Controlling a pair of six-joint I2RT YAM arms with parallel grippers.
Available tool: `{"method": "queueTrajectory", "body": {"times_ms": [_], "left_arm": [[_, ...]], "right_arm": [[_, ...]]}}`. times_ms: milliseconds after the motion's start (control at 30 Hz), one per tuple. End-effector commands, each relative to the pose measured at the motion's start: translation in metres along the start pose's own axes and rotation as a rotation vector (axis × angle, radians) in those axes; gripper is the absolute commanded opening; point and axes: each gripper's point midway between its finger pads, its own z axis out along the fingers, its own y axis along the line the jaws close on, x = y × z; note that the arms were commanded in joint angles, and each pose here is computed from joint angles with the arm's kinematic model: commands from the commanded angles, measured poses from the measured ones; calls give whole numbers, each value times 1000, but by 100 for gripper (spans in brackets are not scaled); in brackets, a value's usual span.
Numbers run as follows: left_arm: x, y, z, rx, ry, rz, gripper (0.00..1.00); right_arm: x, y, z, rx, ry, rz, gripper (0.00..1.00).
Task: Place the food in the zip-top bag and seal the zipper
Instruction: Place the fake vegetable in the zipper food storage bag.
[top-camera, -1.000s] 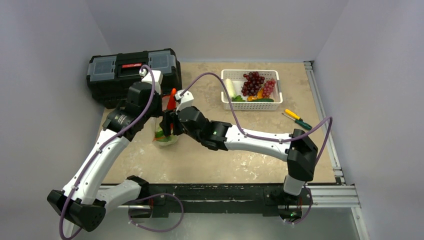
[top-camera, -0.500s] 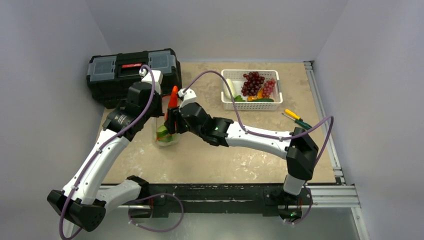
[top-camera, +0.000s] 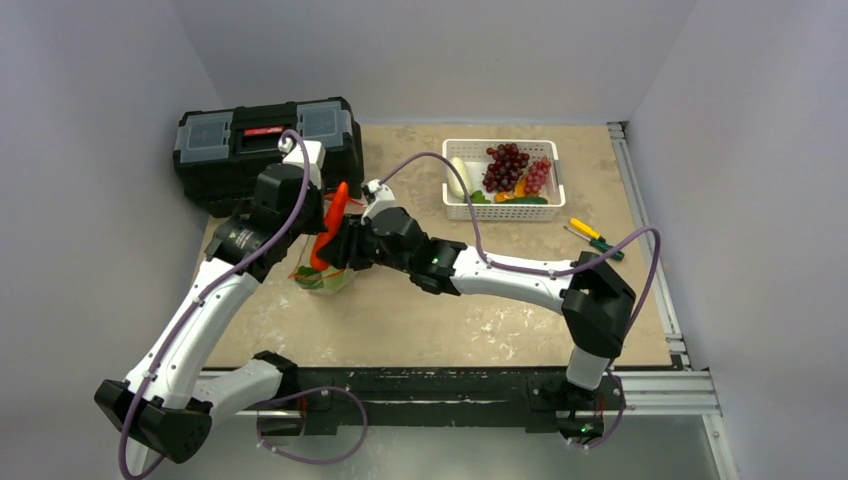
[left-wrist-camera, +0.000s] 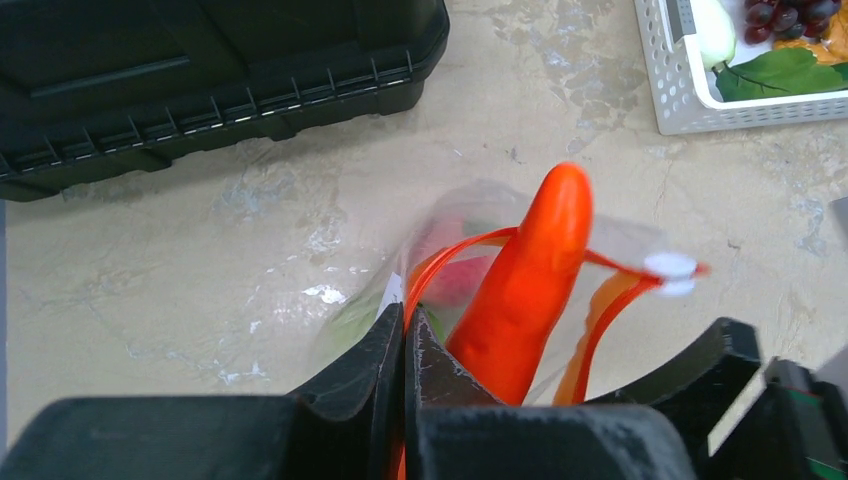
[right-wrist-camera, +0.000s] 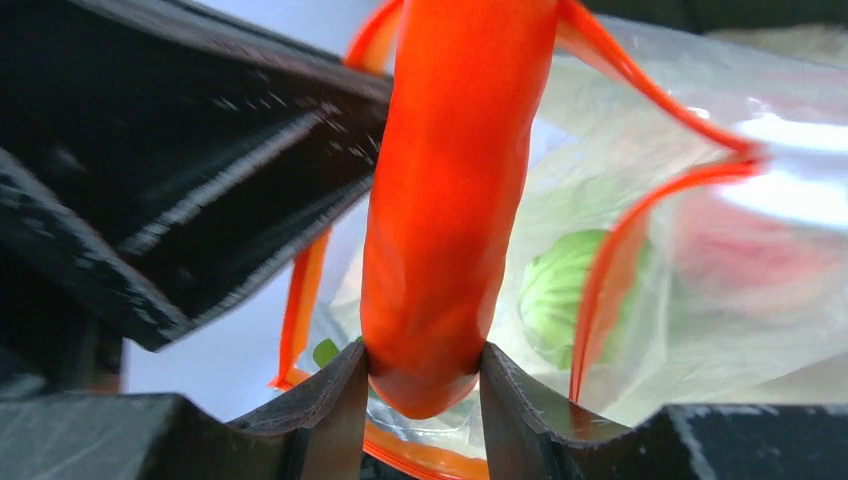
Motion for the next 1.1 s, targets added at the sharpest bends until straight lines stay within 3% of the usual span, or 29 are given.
{"method": "queueTrajectory", "body": {"times_ms": [0, 167, 233, 433, 700, 1067], "left_arm": [[-18, -3, -5, 18, -62, -26, 0], [-19, -2, -6, 16, -64, -28, 0], [-19, -1, -6, 14, -63, -29, 0], [-19, -1, -5, 12, -61, -31, 0], [-19, 0, -5, 12, -61, -33, 0], [-18, -1, -3, 13, -54, -34, 0]], "right_arm": [[8, 29, -7, -153, 46, 187, 26], [17, 15, -11, -123, 101, 237, 34], [13, 1, -13, -90, 87, 229, 42], [-8, -38, -14, 126, 70, -31, 64], [-38, -43, -42, 210, 26, -215, 73], [-102, -65, -46, 265, -118, -167, 78]]}}
